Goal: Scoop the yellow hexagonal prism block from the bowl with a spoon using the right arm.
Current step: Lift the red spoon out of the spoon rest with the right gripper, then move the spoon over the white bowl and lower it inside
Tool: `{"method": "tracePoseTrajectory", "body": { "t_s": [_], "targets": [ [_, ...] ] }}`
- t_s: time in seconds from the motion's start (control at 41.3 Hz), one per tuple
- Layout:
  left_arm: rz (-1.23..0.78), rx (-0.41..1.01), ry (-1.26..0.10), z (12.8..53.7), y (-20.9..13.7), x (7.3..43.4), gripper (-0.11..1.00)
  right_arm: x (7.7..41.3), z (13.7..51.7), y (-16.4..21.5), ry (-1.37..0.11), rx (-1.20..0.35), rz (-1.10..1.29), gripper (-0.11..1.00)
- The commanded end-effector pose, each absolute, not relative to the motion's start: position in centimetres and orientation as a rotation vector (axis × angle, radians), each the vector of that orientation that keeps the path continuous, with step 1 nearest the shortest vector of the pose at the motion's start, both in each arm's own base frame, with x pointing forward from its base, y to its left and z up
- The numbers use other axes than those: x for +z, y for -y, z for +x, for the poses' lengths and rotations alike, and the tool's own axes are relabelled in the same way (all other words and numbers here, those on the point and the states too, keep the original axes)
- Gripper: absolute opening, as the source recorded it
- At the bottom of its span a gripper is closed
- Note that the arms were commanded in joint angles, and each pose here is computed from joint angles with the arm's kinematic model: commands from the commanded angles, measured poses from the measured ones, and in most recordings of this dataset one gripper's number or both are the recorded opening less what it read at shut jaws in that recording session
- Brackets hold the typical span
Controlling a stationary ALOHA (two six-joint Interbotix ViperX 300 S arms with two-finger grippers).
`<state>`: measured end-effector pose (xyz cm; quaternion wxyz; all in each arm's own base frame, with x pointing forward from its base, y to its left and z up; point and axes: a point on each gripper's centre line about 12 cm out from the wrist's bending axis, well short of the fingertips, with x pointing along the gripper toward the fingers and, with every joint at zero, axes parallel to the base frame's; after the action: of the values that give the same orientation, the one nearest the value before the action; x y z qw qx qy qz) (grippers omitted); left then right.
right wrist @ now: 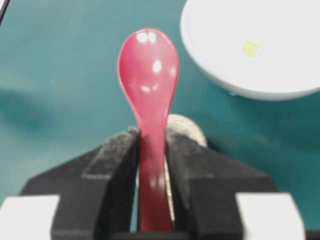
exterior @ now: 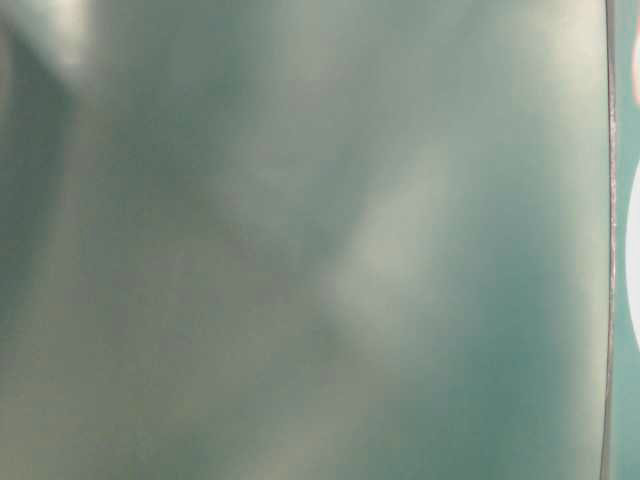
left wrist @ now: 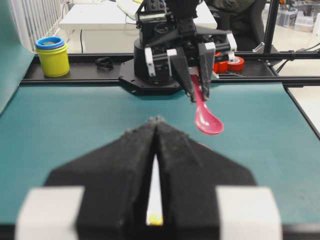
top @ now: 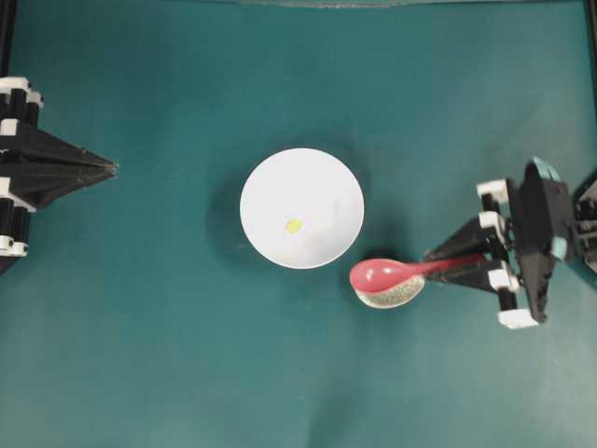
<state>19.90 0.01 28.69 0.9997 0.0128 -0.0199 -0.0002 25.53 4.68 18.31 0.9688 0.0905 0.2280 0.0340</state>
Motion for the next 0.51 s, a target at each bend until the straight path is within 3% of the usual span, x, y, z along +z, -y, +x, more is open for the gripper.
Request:
{"method": "tracePoseTrajectory", "body": {
  "t_s": [0.0,0.484],
  "targets": [
    [0.03,-0.001,0.041,20.1,0.0,29.0,-0.01,20.0,26.7,-4.0,-0.473,0.056,0.203,0.24],
    [0.018,-0.001,-0.006,20.1,0.0,28.5,-0.01,24.1,30.6,-0.7,-0.65,0.003,0.287,0.24]
  ]
}}
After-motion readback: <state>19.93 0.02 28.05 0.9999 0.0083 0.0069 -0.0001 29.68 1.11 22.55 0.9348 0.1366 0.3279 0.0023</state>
